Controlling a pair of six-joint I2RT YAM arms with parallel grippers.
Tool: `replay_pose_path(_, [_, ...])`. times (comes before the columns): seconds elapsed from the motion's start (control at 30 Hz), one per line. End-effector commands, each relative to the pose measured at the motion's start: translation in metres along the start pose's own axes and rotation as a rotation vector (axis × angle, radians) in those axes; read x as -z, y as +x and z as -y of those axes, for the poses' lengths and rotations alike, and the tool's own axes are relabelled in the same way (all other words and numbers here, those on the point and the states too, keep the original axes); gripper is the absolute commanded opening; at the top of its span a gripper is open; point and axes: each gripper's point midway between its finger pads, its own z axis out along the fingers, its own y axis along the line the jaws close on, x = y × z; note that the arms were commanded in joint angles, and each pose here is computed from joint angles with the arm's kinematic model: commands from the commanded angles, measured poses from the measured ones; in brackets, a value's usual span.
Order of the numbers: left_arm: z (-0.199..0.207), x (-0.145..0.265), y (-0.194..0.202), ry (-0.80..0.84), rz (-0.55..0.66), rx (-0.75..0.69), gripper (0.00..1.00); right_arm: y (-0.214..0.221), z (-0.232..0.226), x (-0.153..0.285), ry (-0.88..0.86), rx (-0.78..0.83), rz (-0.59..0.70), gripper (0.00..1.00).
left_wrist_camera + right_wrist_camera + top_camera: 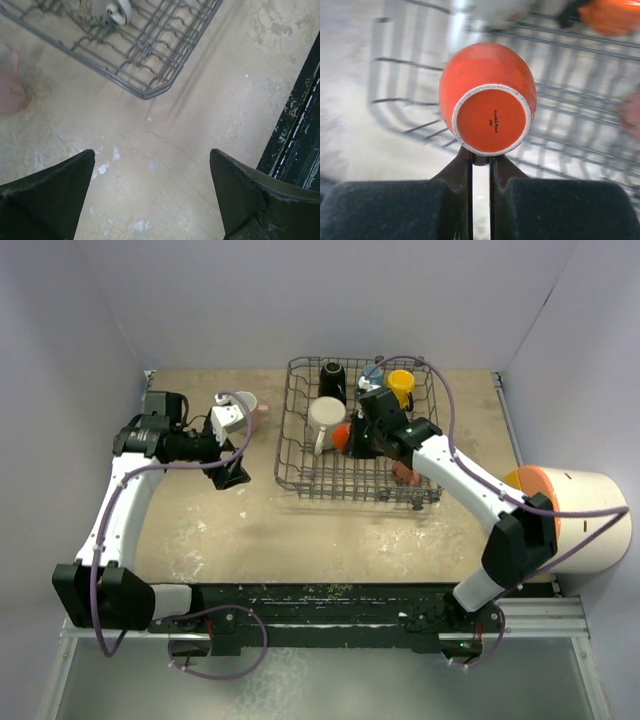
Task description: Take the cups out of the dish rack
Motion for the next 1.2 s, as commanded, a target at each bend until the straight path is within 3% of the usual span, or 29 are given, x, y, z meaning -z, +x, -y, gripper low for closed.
replay_pose_path(0.0, [0.023,0.016,-0.045,0.058,0.217,-0.275,1.00,-0.023,-0.095,0.068,-0.401,-0.064,0.066,0.00])
replay_pose_path(0.27, [0.047,0.027,-0.067,0.132,0.322,-0.288,0.88,-0.004,-0.186,0.143,-0.984,-0.219,0.019,0.00])
replay_pose_path(0.5, [0.067,0.039,-0.078,0.173,0.392,-0.311,0.83,0.002,-0.218,0.186,-1.293,-0.325,0.002,0.00])
replay_pose_path(0.77, [0.089,0.057,-0.098,0.232,0.472,-0.329,0.70,0.017,-0.234,0.205,-1.434,-0.383,-0.030,0.00])
replay_pose_path(0.97, [0.101,0.070,-0.115,0.277,0.527,-0.308,0.54,0.023,-0.247,0.214,-1.493,-0.396,-0.045,0.00])
replay_pose_path(1.1, [0.107,0.076,-0.121,0.290,0.546,-0.309,0.40,0.027,-0.256,0.219,-1.515,-0.396,-0.053,0.00])
replay_pose_path(1.17, [0.109,0.078,-0.122,0.296,0.550,-0.306,0.27,0.028,-0.259,0.223,-1.534,-0.404,-0.051,0.00])
